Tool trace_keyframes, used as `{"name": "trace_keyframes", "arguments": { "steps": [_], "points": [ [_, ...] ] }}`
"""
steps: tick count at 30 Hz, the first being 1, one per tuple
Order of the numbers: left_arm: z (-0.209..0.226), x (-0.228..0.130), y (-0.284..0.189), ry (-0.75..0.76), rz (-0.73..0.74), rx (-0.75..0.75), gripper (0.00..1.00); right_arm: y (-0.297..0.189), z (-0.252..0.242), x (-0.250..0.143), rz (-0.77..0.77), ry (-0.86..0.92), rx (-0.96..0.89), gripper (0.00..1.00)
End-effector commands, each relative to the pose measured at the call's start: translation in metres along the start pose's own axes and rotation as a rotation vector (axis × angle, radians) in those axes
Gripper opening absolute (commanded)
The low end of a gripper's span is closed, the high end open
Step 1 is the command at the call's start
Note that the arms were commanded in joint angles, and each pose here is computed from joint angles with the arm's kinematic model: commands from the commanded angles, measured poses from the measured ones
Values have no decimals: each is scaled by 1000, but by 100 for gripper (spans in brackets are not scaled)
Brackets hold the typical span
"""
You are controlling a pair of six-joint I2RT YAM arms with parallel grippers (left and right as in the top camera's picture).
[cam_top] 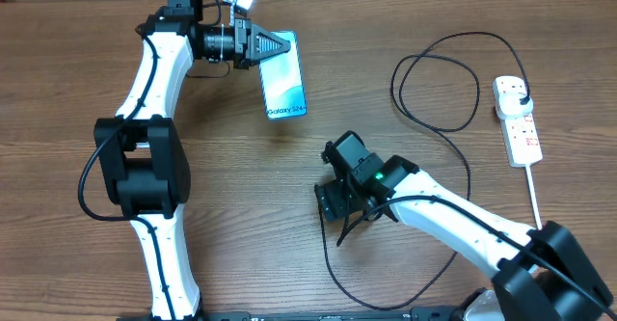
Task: Plug charger to phone and switch on socket
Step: 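Lower the right gripper onto the black cable's connector end, then close the right gripper on the cable connector and lift it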
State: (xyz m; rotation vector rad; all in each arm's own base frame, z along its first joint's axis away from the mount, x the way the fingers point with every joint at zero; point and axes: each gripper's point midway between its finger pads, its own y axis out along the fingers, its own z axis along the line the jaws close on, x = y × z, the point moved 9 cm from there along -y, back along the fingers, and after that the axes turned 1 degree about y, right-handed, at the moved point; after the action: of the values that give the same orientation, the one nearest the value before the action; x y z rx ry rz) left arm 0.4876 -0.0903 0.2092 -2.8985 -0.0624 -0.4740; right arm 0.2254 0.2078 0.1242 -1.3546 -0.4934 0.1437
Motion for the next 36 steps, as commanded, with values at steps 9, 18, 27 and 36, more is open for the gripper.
{"name": "trace_keyframes", "arguments": {
  "steps": [9, 18, 27, 36],
  "points": [
    [-17, 4, -1, 16, -1, -29, 4, 32, 23, 18, 118, -43, -133, 84],
    [-17, 4, -1, 18, -1, -29, 4, 55, 24, 25, 214, -27, -194, 81],
    [-18, 11, -3, 74, -21, -29, 4, 59, 25, 29, 230, 1, -207, 66],
    [-19, 12, -3, 55, -23, -31, 4, 59, 26, 29, 233, 1, -201, 10]
  ]
}}
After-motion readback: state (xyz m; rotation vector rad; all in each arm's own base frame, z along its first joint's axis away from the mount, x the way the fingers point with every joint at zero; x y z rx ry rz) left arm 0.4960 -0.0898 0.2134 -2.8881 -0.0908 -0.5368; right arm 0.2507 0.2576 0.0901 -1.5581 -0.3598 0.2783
